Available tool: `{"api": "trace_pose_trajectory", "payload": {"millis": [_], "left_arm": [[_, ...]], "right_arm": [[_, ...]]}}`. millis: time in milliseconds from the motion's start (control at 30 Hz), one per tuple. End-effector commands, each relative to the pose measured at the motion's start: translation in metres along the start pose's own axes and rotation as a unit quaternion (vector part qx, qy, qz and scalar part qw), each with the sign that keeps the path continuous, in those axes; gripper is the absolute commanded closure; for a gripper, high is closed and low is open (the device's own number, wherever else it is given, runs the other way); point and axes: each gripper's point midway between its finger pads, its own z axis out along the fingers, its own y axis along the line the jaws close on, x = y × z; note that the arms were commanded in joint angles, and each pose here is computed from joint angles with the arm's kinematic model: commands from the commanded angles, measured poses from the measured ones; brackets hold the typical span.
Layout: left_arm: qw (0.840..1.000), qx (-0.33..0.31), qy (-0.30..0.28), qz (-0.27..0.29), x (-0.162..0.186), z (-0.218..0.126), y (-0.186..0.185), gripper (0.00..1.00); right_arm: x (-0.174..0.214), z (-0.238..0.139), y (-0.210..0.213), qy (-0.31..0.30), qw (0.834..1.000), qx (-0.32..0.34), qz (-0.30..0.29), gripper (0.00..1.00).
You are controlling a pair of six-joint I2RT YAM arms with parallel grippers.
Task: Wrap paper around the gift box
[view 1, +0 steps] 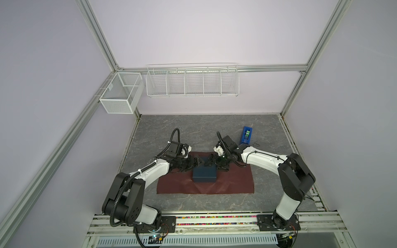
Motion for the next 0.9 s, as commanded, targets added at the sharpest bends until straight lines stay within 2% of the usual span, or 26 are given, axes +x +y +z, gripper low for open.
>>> {"api": "trace_pose_trajectory", "payload": {"millis": [0, 167, 367, 467, 600, 700, 867], "left_arm": [[1.000, 0.005, -0.007, 0.010, -0.010, -0.002, -0.008, 0.08], [1.000, -0.013, -0.016, 0.021, -0.013, -0.008, -0.007, 0.10], [0.997, -0.037, -0.053, 0.046, -0.024, -0.035, -0.016, 0.08], [0.996, -0.011, -0.071, 0.058, -0.029, -0.048, -0.035, 0.08], [0.994, 0.034, -0.088, 0.052, -0.032, -0.060, -0.061, 0.14], [0.994, 0.052, -0.080, 0.059, -0.028, -0.063, -0.076, 0.21], [0.995, 0.052, -0.062, 0.061, -0.019, -0.045, -0.090, 0.36]], "right_arm": [[0.001, 0.004, 0.005, 0.009, 1.000, -0.005, -0.003, 0.12], [0.001, -0.005, -0.002, 0.004, 1.000, 0.025, -0.013, 0.13], [-0.003, -0.039, -0.004, -0.029, 0.998, 0.035, -0.042, 0.12], [-0.005, -0.060, -0.011, -0.045, 0.997, 0.035, -0.048, 0.11], [-0.008, -0.089, -0.028, -0.073, 0.996, 0.024, -0.045, 0.11], [-0.010, -0.110, -0.049, -0.092, 0.995, 0.030, -0.030, 0.11], [-0.011, -0.137, -0.089, -0.111, 0.993, 0.028, 0.009, 0.17]]}}
